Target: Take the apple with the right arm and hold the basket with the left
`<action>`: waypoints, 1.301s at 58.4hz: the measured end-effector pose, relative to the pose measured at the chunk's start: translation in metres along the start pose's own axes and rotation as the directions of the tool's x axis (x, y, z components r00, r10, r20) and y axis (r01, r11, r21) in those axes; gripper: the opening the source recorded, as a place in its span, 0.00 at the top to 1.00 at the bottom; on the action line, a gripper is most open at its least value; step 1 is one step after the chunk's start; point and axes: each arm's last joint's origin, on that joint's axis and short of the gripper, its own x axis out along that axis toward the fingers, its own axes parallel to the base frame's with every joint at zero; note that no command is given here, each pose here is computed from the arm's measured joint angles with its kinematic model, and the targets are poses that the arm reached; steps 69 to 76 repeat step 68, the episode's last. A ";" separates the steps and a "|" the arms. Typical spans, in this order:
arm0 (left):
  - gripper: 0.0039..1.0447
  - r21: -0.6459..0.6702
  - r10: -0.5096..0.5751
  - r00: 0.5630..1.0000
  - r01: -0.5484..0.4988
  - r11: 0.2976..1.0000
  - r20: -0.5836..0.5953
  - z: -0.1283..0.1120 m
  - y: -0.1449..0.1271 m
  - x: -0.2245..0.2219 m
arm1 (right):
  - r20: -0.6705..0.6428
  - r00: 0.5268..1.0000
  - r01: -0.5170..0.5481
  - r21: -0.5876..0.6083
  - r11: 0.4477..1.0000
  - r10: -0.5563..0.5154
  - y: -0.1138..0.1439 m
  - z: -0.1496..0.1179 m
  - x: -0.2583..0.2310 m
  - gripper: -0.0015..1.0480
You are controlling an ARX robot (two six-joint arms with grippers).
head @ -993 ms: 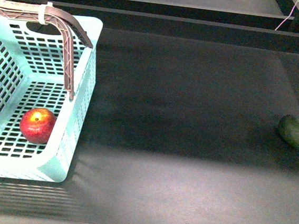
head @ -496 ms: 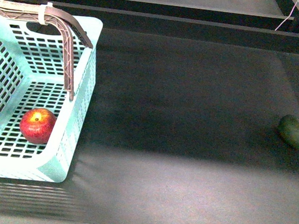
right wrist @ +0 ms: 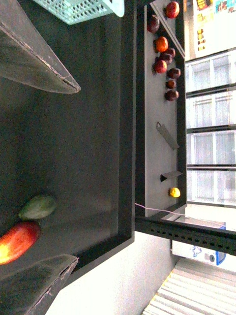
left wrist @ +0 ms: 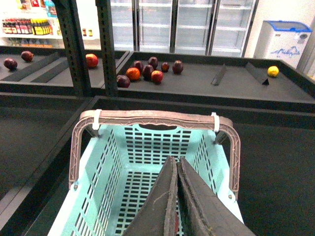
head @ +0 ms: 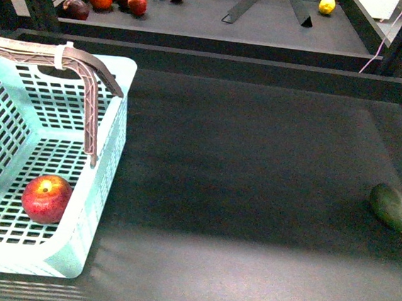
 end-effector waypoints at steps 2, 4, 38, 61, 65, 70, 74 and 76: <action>0.97 0.000 0.000 1.000 0.000 1.000 0.007 0.000 0.000 -0.001 | 0.000 1.000 0.000 0.000 1.000 0.000 0.000 0.000 0.000 0.08; 0.97 0.000 0.000 1.000 0.000 1.000 0.008 0.001 0.000 -0.001 | 0.000 1.000 0.000 0.000 1.000 0.000 0.000 0.000 0.000 0.08; 0.67 0.000 0.000 1.000 0.000 1.000 0.009 0.001 0.000 -0.001 | 0.000 1.000 0.000 0.000 1.000 0.000 0.000 0.000 0.000 0.08; 0.07 0.002 0.000 1.000 0.000 1.000 0.009 0.001 0.000 -0.001 | 0.000 1.000 0.000 0.000 1.000 0.000 0.000 0.000 0.000 0.08; 0.07 0.002 0.000 1.000 0.000 1.000 0.009 0.001 0.000 -0.001 | 0.000 1.000 0.000 0.000 1.000 0.000 0.000 0.000 0.000 0.08; 0.07 0.002 0.000 1.000 0.000 1.000 0.009 0.001 0.000 -0.001 | 0.000 1.000 0.000 0.000 1.000 0.000 0.000 0.000 0.000 0.08; 0.07 0.002 0.000 1.000 0.000 1.000 0.009 0.001 0.000 -0.001 | 0.000 1.000 0.000 0.000 1.000 0.000 0.000 0.000 0.000 0.08; 0.07 0.002 0.000 1.000 0.000 1.000 0.009 0.001 0.000 -0.001 | 0.000 1.000 0.000 0.000 1.000 0.000 0.000 0.000 0.000 0.08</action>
